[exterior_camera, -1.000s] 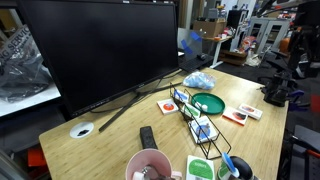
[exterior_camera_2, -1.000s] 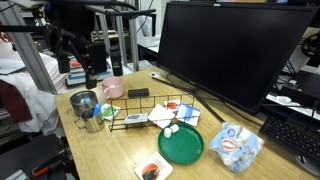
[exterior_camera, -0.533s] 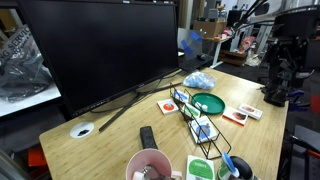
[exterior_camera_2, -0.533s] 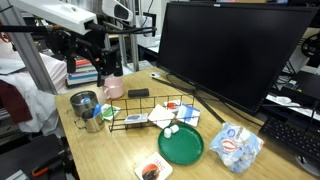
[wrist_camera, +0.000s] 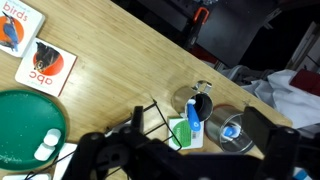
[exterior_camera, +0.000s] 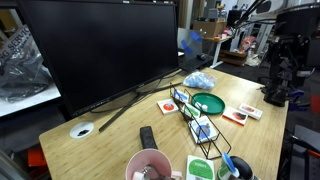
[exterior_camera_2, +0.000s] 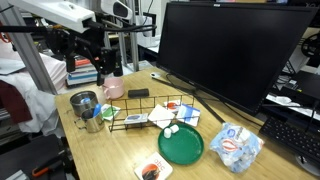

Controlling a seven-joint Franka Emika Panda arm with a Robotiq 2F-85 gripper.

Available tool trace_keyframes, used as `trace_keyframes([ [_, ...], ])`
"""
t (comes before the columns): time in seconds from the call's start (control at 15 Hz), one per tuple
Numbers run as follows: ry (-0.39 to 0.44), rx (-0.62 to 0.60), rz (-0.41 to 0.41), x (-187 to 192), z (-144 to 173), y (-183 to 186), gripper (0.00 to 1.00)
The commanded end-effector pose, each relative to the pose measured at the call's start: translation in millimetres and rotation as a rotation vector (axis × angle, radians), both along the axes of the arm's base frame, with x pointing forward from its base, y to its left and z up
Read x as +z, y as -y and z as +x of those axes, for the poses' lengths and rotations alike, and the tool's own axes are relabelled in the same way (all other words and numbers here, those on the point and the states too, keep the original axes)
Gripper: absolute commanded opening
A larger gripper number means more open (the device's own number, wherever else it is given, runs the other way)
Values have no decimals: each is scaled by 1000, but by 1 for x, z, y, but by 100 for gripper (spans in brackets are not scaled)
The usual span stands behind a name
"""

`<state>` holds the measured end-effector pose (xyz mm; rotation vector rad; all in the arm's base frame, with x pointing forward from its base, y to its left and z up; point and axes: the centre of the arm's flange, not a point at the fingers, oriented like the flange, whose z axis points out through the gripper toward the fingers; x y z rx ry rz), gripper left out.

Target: Pick up the object with zebra tag and put it on the table

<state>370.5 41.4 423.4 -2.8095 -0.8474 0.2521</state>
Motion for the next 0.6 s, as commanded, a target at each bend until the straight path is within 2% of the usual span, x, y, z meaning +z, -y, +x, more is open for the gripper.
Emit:
trace_keyframes([
  [0.0, 5, 47, 21, -1, 8, -1, 100],
  [0.13, 7, 125, 59, -3, 20, -2, 100],
  [0.27, 36, 179, 58, -11, 37, -4, 100],
  [0.4, 2, 237, 105, -25, 51, -9, 100],
  [0.47, -5, 241, 81, -37, 60, -10, 100],
  [0.53, -26, 233, 93, -48, 70, -11, 100],
])
